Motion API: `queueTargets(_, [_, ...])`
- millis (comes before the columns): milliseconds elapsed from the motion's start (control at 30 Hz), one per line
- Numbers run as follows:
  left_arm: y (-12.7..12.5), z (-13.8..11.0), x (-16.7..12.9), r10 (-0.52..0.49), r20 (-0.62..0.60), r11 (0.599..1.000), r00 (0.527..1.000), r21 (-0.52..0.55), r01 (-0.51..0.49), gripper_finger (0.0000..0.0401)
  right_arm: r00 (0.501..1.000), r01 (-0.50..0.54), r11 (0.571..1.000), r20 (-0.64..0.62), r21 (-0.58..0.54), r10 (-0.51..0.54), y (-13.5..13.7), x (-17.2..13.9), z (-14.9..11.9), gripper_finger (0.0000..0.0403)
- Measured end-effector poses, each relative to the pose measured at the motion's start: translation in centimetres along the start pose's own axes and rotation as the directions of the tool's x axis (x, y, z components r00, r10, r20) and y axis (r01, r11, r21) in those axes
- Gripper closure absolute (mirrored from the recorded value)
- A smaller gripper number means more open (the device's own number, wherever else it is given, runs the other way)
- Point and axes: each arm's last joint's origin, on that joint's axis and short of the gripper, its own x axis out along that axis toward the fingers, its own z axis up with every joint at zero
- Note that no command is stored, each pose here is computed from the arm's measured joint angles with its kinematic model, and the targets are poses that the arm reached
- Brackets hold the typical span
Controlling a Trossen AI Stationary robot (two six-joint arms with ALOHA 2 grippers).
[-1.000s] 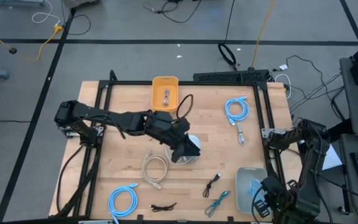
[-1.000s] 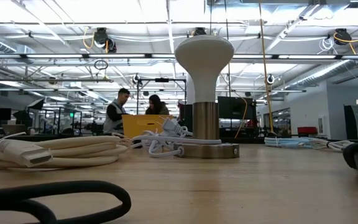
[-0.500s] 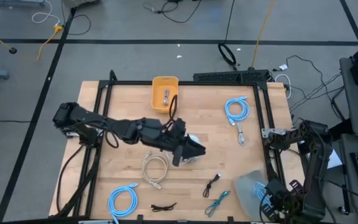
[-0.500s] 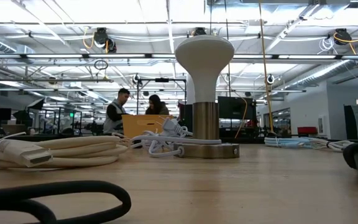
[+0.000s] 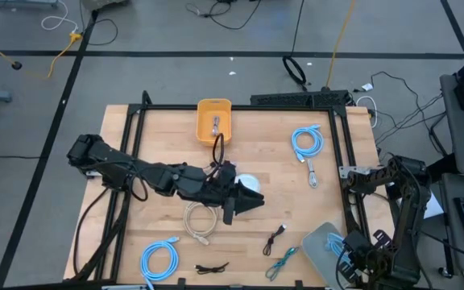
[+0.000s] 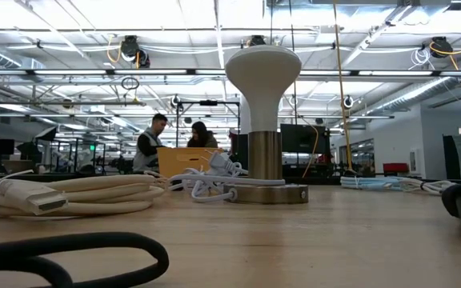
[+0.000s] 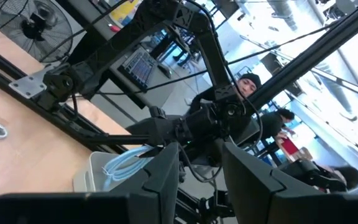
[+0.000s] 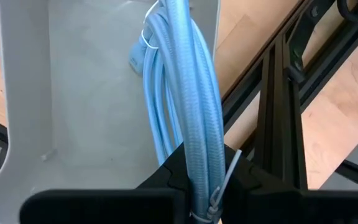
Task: Pick & Place USB Port
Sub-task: Put the middle blue HDMI cable into the gray bin
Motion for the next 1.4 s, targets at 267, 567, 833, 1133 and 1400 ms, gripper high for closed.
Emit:
queueTargets(267, [0.0,0.0,0.0,0.001,0.000,1.000,1.000,0.000,-0.001,0.0277,0.999,-0.040,0.999,0.022,-0.005,0.040,0.2,0.0,0.0,0.0324])
queueTargets(567, [-0.1,-0.1,0.0,0.000,-0.002,1.000,1.000,-0.001,0.000,0.0277,0.998,-0.058,0.998,0.014,-0.018,0.058,0.4,0.0,-0.1,0.0369])
queueTargets(833, [0.1,-0.3,0.0,0.020,-0.021,1.000,1.000,-0.002,-0.020,0.0277,0.997,-0.054,0.998,0.046,-0.013,0.054,0.3,0.0,0.1,0.0314])
queueTargets(1133, [0.1,-0.3,0.0,0.019,-0.019,1.000,1.000,-0.009,-0.019,0.0277,0.992,-0.101,0.994,0.070,-0.028,0.103,0.3,-0.3,0.3,0.0292])
queueTargets(1400, [0.2,-0.4,0.0,0.024,-0.024,1.000,0.999,-0.009,-0.024,0.0277,0.964,-0.217,0.975,0.146,-0.044,0.221,-1.2,-2.3,1.9,0.0291])
